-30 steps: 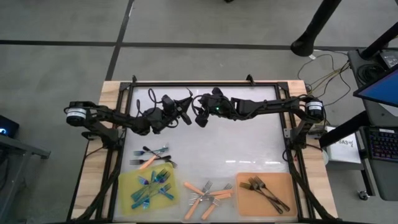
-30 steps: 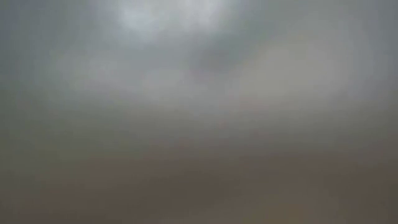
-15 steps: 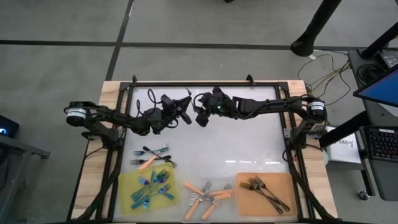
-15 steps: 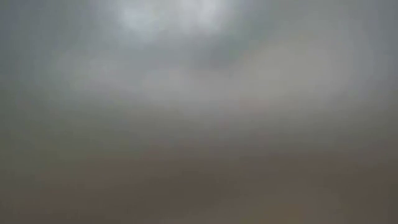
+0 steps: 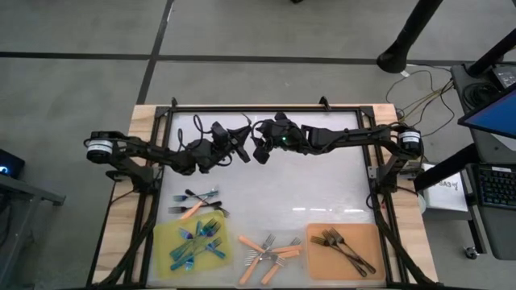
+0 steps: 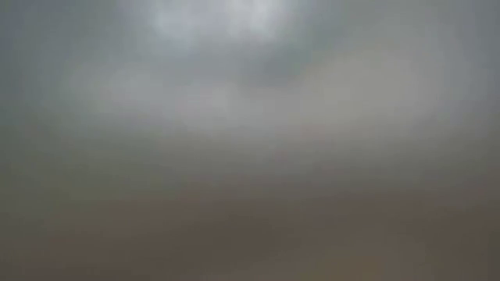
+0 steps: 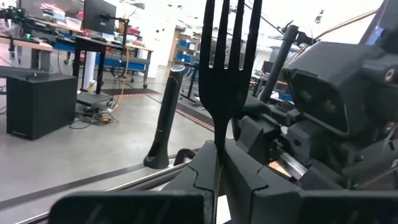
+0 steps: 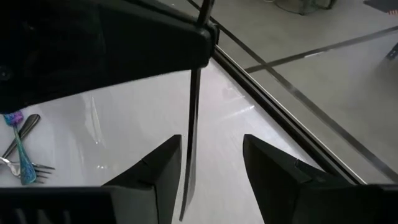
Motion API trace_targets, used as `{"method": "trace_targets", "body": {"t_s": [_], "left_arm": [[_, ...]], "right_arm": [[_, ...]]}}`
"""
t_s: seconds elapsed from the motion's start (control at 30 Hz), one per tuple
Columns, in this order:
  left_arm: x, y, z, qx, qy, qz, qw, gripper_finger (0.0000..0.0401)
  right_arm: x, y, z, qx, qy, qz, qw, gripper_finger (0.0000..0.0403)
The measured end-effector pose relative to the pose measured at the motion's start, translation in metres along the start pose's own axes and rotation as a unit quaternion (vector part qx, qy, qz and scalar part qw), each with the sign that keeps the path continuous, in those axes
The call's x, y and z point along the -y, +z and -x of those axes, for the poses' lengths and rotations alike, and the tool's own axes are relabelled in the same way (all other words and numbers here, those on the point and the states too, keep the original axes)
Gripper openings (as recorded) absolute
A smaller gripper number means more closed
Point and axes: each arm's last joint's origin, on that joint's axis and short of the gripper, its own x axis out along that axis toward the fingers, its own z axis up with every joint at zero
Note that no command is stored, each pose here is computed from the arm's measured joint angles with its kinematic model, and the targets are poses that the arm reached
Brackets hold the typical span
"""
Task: Sort silverware by color (type)
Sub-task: Put the black fork into the orange bin
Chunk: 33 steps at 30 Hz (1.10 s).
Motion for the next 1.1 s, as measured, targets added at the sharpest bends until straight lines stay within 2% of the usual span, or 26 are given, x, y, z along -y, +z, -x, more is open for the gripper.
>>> {"method": "trace_targets", "body": {"t_s": [0.17,0.3,0.4,0.53,0.57,0.73,0.93,1.03,1.1], "left_arm": [[0.003,0.001,0.0,-0.001,-0.017,0.002,1.0,0.0],[0.003,0.001,0.0,-0.001,-0.019,0.003,1.0,0.0],[0.004,0.001,0.0,-0.003,-0.028,0.004,1.0,0.0],[0.005,0.001,0.0,-0.005,-0.038,0.004,0.999,0.0],[0.005,0.001,0.0,-0.005,-0.038,0.004,0.999,0.0],[0.004,-0.001,0.0,-0.013,-0.038,-0.002,0.999,0.0012],[0.005,-0.004,0.001,-0.029,-0.049,-0.011,0.998,0.0066],[0.006,-0.004,0.001,-0.036,-0.072,0.0,0.997,0.0092],[0.008,-0.005,0.001,-0.047,-0.101,0.006,0.994,0.0106]], "right_arm": [[0.0,0.0,0.0,0.0,0.0,0.002,1.0,0.0157],[0.0,0.0,0.0,-0.001,0.0,0.001,1.0,0.0134],[0.0,0.0,0.0,-0.001,0.0,0.001,1.0,0.0096],[0.0,0.0,0.0,-0.001,0.001,0.009,1.0,0.0023],[0.0,0.0,0.0,-0.001,0.001,0.014,1.0,0.0018],[-0.001,0.004,0.002,-0.023,-0.002,0.025,0.999,0.001],[0.005,0.032,0.019,-0.073,-0.046,0.08,0.993,0.0008],[0.01,0.046,0.035,-0.129,-0.073,0.116,0.982,0.0008],[0.011,0.052,0.047,-0.176,-0.075,0.119,0.974,0.0008]]}}
